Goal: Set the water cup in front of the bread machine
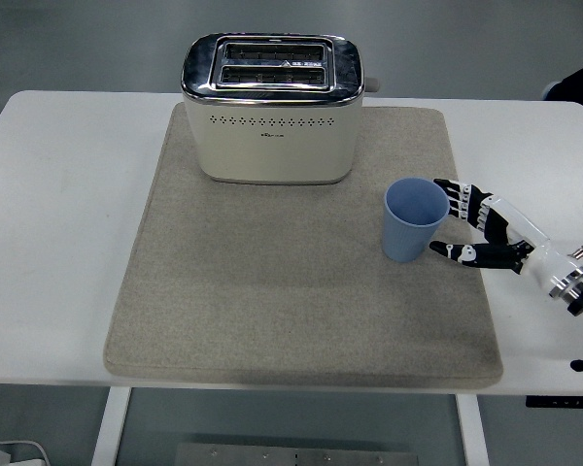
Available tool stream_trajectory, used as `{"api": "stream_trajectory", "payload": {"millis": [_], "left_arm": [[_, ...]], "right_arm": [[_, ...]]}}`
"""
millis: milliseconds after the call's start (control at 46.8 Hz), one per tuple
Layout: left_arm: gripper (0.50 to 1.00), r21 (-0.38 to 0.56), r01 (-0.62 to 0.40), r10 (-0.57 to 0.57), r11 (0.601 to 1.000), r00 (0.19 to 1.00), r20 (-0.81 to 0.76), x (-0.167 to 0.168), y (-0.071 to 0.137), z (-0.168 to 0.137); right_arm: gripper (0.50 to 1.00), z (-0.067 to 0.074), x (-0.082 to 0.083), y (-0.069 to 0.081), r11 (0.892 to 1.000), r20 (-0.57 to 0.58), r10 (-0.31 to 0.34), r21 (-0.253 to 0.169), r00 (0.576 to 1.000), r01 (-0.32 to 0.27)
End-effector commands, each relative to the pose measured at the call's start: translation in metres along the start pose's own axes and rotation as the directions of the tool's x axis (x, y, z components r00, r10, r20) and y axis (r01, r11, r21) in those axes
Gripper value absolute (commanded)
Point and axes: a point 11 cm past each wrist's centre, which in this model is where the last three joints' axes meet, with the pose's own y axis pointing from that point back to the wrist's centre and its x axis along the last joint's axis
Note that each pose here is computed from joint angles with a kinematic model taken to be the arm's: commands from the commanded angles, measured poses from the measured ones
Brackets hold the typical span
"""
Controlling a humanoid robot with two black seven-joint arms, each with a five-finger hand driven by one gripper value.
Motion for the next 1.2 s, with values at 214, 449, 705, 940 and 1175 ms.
{"api": "stream_trajectory", "payload": {"millis": [214,449,705,940,1175], "left_arm": [[1.0,0.0,0.0,0.0,1.0,1.0,0.0,0.0,0.0,0.0],[1.0,0.0,0.0,0.0,1.0,1.0,0.0,0.0,0.0,0.0],[1.0,0.001,0.0,0.0,1.0,1.0,0.0,0.0,0.0,0.0],[1.0,0.0,0.0,0.0,1.0,1.0,0.0,0.0,0.0,0.0],[1.0,-0.002,0.0,0.0,1.0,1.0,0.0,0.0,0.0,0.001]], "right_arm": [[0.909,0.001,-0.005,-0.004,1.0,0.009,0.0,0.006,1.0,0.0],[0.909,-0.002,-0.024,-0.015,0.999,0.044,-0.024,0.031,0.999,0.023],[0.909,-0.003,-0.029,-0.019,0.999,0.049,-0.024,0.04,0.999,0.022],[0.909,-0.005,-0.033,-0.024,0.999,0.051,-0.028,0.045,0.998,0.026],[0.895,-0.009,-0.041,-0.035,0.998,0.052,-0.025,0.064,0.998,0.021]]}}
